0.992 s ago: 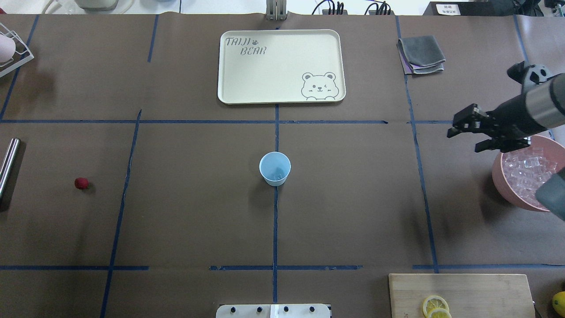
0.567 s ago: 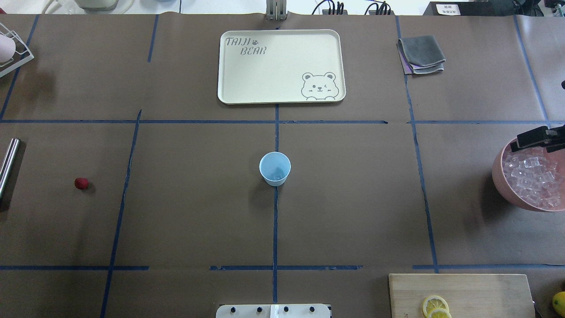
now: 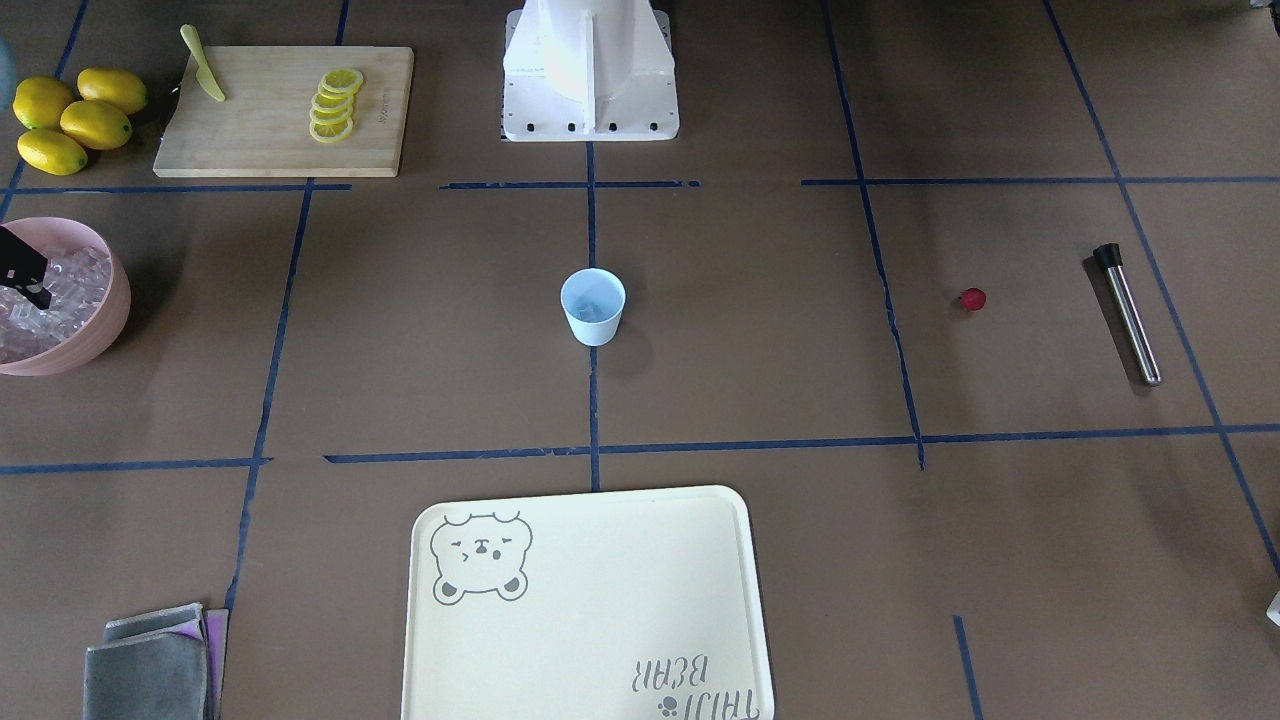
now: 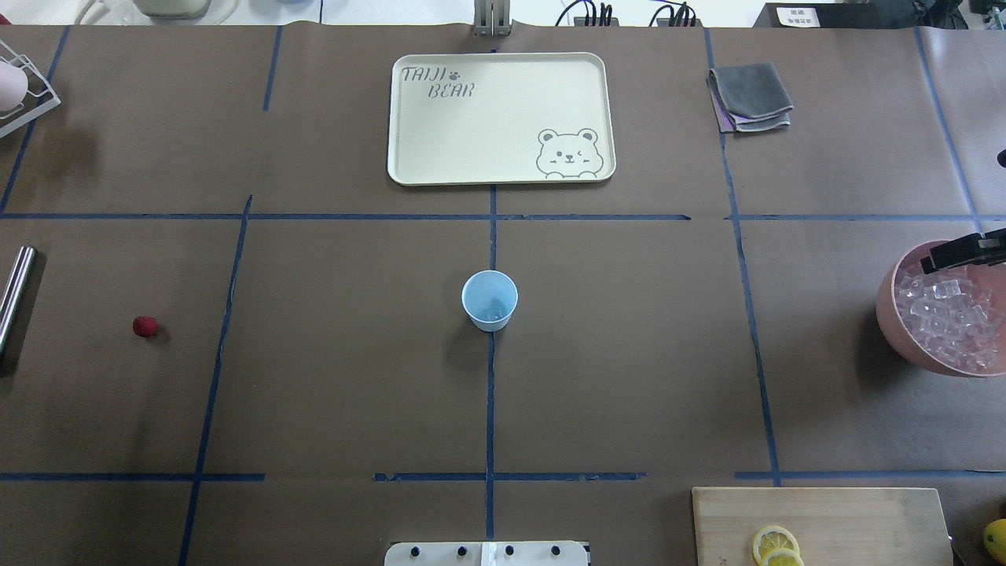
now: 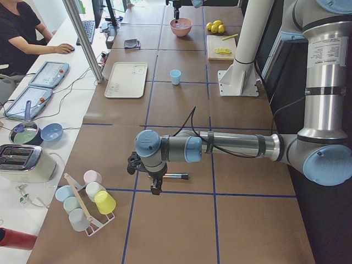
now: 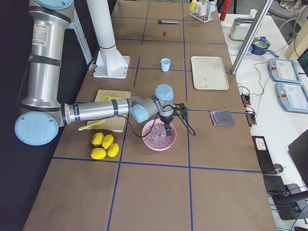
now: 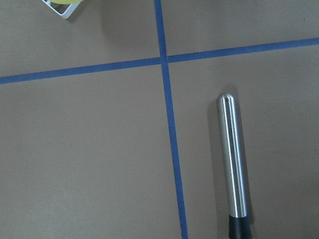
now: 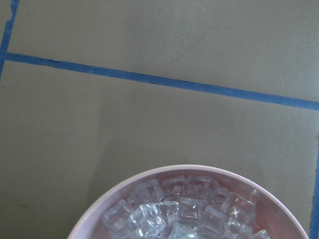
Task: Mash ice and strawberries in cup
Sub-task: 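Lower the right gripper into the pink bowl and grasp another ice cube, then carry the ice cube with the right gripper and release it into the cup, then move the right gripper back over the pink bowl, then lower the right gripper into the bowl and grasp a third ice cube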
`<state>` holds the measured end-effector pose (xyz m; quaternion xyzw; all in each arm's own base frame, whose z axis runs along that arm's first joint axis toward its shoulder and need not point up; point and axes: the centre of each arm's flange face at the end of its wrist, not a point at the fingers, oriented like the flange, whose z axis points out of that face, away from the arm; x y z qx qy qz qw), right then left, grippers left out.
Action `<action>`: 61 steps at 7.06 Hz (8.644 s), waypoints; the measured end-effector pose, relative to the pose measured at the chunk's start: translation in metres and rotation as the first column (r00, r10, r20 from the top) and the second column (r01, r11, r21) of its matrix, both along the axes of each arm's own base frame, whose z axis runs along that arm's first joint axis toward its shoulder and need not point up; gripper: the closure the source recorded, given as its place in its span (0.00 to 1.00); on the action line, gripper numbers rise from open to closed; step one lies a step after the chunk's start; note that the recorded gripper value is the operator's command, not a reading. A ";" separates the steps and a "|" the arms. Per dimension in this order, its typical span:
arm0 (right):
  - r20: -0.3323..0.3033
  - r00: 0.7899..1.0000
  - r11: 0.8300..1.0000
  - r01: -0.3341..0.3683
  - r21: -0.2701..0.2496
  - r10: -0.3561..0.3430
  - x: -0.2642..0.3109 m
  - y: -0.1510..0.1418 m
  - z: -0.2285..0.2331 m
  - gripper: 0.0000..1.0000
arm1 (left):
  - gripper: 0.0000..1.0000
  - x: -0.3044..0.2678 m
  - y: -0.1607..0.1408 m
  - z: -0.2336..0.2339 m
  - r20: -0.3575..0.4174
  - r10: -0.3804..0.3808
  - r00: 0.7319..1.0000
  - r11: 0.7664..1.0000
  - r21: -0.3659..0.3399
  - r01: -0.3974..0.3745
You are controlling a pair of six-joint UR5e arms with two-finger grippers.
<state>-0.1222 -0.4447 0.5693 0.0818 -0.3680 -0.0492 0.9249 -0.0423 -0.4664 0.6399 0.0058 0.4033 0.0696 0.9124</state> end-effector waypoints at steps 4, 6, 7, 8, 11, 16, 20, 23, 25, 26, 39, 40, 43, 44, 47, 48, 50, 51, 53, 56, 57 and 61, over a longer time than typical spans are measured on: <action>-0.007 1.000 0.999 0.031 -0.020 -0.031 -0.010 0.005 0.012 0.01 | 0.00 0.001 0.003 -0.002 -0.015 -0.003 1.000 1.000 0.004 0.003; -0.017 0.998 0.998 0.052 -0.029 -0.052 -0.019 0.008 0.019 0.06 | 0.00 0.001 0.003 -0.002 -0.015 -0.003 1.000 1.000 0.005 0.003; -0.022 0.998 0.998 0.061 -0.032 -0.062 -0.023 0.009 0.023 0.16 | 0.00 0.001 0.003 -0.002 -0.015 -0.003 1.000 1.000 0.005 0.003; -0.026 0.997 0.997 0.067 -0.035 -0.068 -0.026 0.011 0.025 0.33 | 0.00 0.001 0.003 -0.002 -0.015 -0.003 1.000 1.000 0.005 0.003; -0.030 0.997 0.997 0.068 -0.039 -0.070 -0.026 0.012 0.027 0.90 | 0.00 0.001 0.003 -0.002 -0.016 -0.003 1.000 1.000 0.004 0.003; 0.004 0.998 0.997 0.068 0.043 -0.068 -0.024 0.007 -0.016 0.99 | 0.00 0.001 0.003 0.000 -0.016 0.000 1.000 1.000 0.004 0.000; 0.218 0.969 0.989 -0.088 -0.119 0.113 -0.124 0.007 -0.161 0.98 | 0.00 0.002 0.002 -0.003 -0.017 0.000 1.000 1.000 0.011 0.000; 0.355 0.905 0.947 -0.131 -0.292 0.235 -0.276 0.041 -0.300 0.98 | 0.00 0.001 0.002 -0.003 -0.017 0.000 1.000 1.000 0.011 0.001; 0.356 0.884 0.926 -0.186 -0.329 0.304 -0.362 0.056 -0.365 0.98 | 0.00 0.002 0.002 -0.003 -0.017 0.001 1.000 1.000 0.012 0.000; 0.349 0.877 0.917 -0.210 -0.338 0.330 -0.390 0.055 -0.384 0.97 | 0.00 0.002 0.002 -0.003 -0.017 0.001 1.000 1.000 0.011 0.000; 0.236 0.939 0.929 -0.162 -0.333 0.248 -0.189 0.017 -0.226 0.00 | 0.00 0.001 0.003 0.001 -0.015 0.001 1.000 1.000 0.005 -0.001; 0.201 0.962 0.953 -0.126 -0.275 0.185 -0.134 0.015 -0.176 0.00 | 0.00 0.002 0.003 0.001 -0.015 0.001 1.000 1.000 0.003 -0.001; 0.067 0.997 0.997 0.036 -0.063 -0.031 -0.009 0.036 -0.044 0.00 | 0.00 0.002 0.003 -0.001 -0.016 0.001 1.000 1.000 0.006 -0.001; 0.037 0.996 0.996 0.084 -0.021 -0.083 0.010 0.039 -0.019 0.00 | 0.00 0.002 0.003 -0.001 -0.017 0.000 1.000 1.000 0.006 0.000; 0.001 0.994 0.994 0.111 0.005 -0.111 0.019 0.037 0.003 0.00 | 0.00 0.002 0.003 -0.001 -0.016 -0.001 1.000 1.000 0.005 0.001; -0.006 0.993 0.993 0.114 0.011 -0.114 0.019 0.036 0.005 0.00 | 0.00 0.002 0.003 -0.001 -0.016 -0.001 1.000 1.000 0.004 0.001; -0.009 0.992 0.992 0.129 0.013 -0.129 0.013 0.035 0.007 0.00 | 0.00 0.002 0.003 -0.001 -0.016 -0.001 1.000 1.000 0.003 0.001; -0.012 0.990 0.990 0.142 0.007 -0.142 0.007 0.037 0.011 0.00 | 0.00 0.002 0.003 -0.001 -0.016 -0.002 1.000 1.000 0.004 0.002; -0.018 0.988 0.988 0.154 -0.012 -0.154 0.002 0.038 0.021 0.01 | 0.00 0.001 0.003 -0.001 -0.016 -0.002 1.000 1.000 0.004 0.002; -0.027 0.984 0.984 0.174 -0.037 -0.175 -0.009 0.041 0.033 0.14 | 0.00 0.002 0.003 -0.001 -0.016 -0.002 1.000 1.000 0.004 0.002; -0.030 0.983 0.983 0.178 -0.039 -0.180 -0.011 0.041 0.035 0.19 | 0.00 0.002 0.003 -0.002 -0.017 -0.002 1.000 1.000 0.005 0.002; -0.057 0.983 0.984 0.175 -0.037 -0.177 -0.011 0.041 0.041 0.87 | 0.00 0.002 0.003 -0.003 -0.017 -0.003 1.000 1.000 0.006 0.003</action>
